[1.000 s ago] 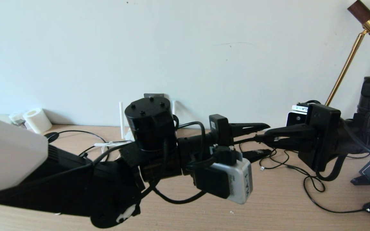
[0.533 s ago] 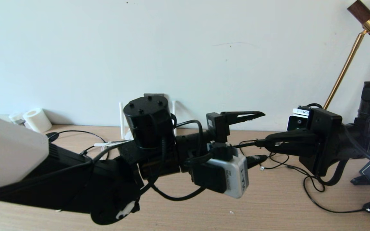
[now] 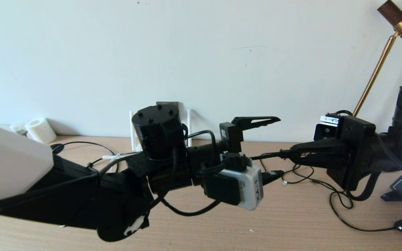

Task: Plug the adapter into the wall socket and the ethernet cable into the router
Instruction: Hand it to the other hand

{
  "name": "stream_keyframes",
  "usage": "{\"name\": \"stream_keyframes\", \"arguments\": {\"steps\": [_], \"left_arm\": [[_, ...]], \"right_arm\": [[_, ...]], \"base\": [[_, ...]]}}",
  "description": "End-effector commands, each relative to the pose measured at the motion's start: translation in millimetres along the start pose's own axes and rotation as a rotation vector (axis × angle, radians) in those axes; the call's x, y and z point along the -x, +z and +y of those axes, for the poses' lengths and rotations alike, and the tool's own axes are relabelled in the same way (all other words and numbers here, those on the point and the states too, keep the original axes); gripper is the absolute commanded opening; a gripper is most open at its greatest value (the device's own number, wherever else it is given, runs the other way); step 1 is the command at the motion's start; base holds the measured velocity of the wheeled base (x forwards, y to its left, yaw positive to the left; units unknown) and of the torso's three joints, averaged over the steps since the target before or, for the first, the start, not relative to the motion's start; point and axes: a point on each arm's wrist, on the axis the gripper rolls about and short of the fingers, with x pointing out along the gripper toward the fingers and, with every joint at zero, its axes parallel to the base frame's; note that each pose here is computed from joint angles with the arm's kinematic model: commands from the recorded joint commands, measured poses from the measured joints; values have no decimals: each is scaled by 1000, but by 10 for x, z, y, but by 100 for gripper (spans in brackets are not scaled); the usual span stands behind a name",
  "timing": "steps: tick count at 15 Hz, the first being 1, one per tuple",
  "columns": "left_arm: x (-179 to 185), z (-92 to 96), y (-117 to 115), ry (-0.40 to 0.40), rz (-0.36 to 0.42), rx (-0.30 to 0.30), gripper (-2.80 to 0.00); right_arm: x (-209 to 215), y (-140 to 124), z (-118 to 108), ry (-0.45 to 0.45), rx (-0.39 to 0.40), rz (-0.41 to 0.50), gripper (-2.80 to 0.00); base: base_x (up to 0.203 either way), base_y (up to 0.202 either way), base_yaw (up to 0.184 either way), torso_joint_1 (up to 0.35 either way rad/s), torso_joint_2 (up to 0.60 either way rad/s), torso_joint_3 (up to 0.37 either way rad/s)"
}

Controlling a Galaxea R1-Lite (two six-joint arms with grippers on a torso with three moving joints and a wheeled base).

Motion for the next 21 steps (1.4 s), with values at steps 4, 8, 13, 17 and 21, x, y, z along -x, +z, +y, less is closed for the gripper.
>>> {"name": "stream_keyframes", "arguments": {"steps": [4, 8, 13, 17, 21], "left_arm": [[2, 0, -3, 1, -7, -9, 0], [1, 5, 5, 2, -7, -8, -280], [-10, -1, 49, 0, -19, -7, -280], [-67, -44, 137, -9, -47, -3, -280], [-73, -58, 129, -11, -46, -2, -280]], "right_arm": [[-5, 6, -3, 1, -8, 7, -280], [-8, 8, -4, 0, -9, 8, -280], [-9, 13, -4, 0, -8, 6, -280], [-12, 23, 9, 1, -6, 6, -280], [-12, 23, 9, 1, -6, 6, -280]], "base": [[0, 0, 0, 0, 0, 0], [0, 0, 0, 0, 0, 0], [0, 0, 0, 0, 0, 0], [0, 0, 0, 0, 0, 0], [0, 0, 0, 0, 0, 0]]}}
